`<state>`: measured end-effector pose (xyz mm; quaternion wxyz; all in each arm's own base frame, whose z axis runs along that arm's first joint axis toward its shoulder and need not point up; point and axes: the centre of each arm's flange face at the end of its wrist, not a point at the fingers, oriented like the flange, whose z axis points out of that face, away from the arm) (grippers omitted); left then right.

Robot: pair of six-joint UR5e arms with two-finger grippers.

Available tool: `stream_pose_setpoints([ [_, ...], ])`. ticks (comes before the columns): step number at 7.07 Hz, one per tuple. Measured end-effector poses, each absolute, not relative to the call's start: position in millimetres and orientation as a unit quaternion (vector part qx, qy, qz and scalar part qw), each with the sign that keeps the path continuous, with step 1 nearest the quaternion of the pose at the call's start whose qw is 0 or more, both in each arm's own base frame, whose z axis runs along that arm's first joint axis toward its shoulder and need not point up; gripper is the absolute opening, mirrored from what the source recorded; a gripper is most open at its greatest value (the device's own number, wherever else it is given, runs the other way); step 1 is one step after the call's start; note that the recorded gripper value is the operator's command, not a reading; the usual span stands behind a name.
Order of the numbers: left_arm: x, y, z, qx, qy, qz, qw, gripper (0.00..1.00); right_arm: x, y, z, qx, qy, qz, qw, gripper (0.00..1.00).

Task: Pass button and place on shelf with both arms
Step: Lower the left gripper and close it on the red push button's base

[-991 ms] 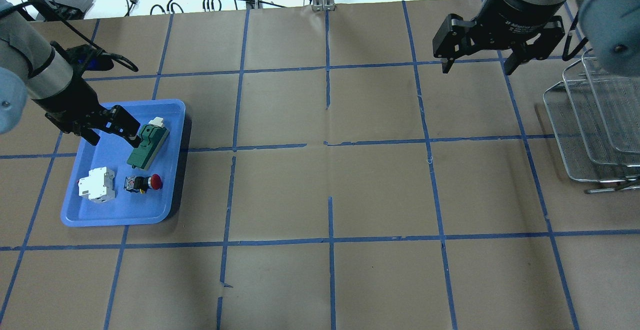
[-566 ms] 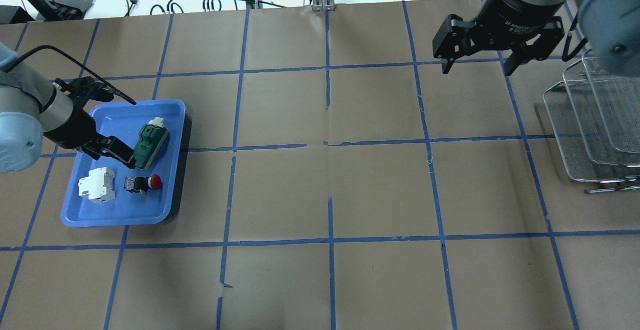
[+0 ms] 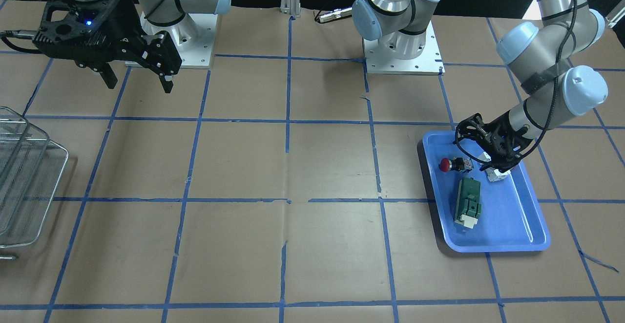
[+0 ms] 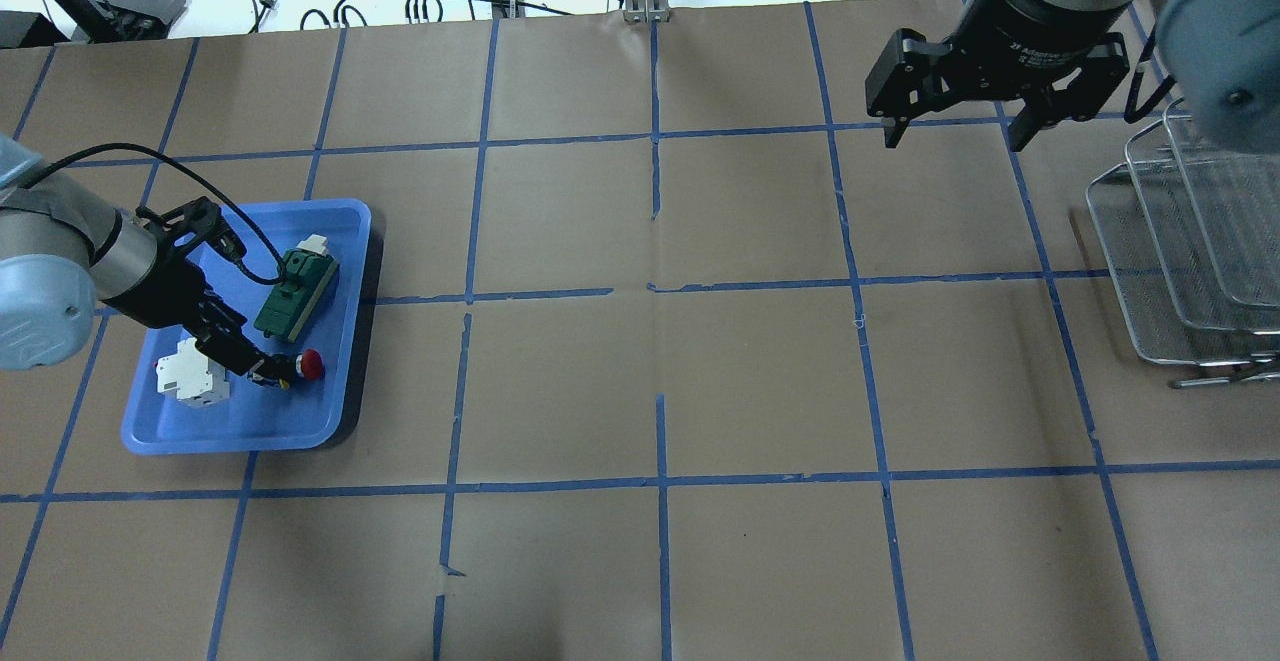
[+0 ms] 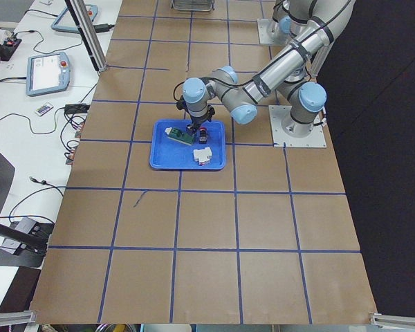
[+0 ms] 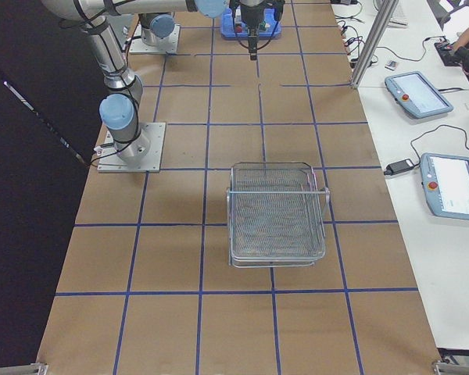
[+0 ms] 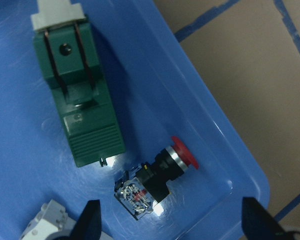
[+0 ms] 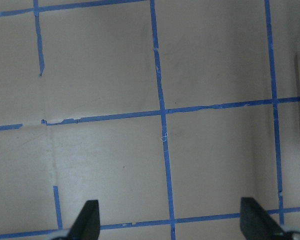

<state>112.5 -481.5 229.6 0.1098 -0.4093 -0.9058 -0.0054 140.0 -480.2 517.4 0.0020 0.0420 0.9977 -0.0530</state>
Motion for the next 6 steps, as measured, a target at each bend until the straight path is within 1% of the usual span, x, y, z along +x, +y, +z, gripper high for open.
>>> stream_pose_setpoints([
  [4, 118.9, -487.2, 206.1, -0.534, -0.839, -0.001, 0.102, 1.00, 140.0, -480.1, 517.2, 0.042, 0.998, -0.053, 0.002, 1.00],
  [6, 124.5, -483.5, 200.9, -0.564, -0.821, -0.034, 0.081, 1.00, 140.0, -480.1, 517.3, 0.041, 0.998, -0.053, 0.002, 1.00],
])
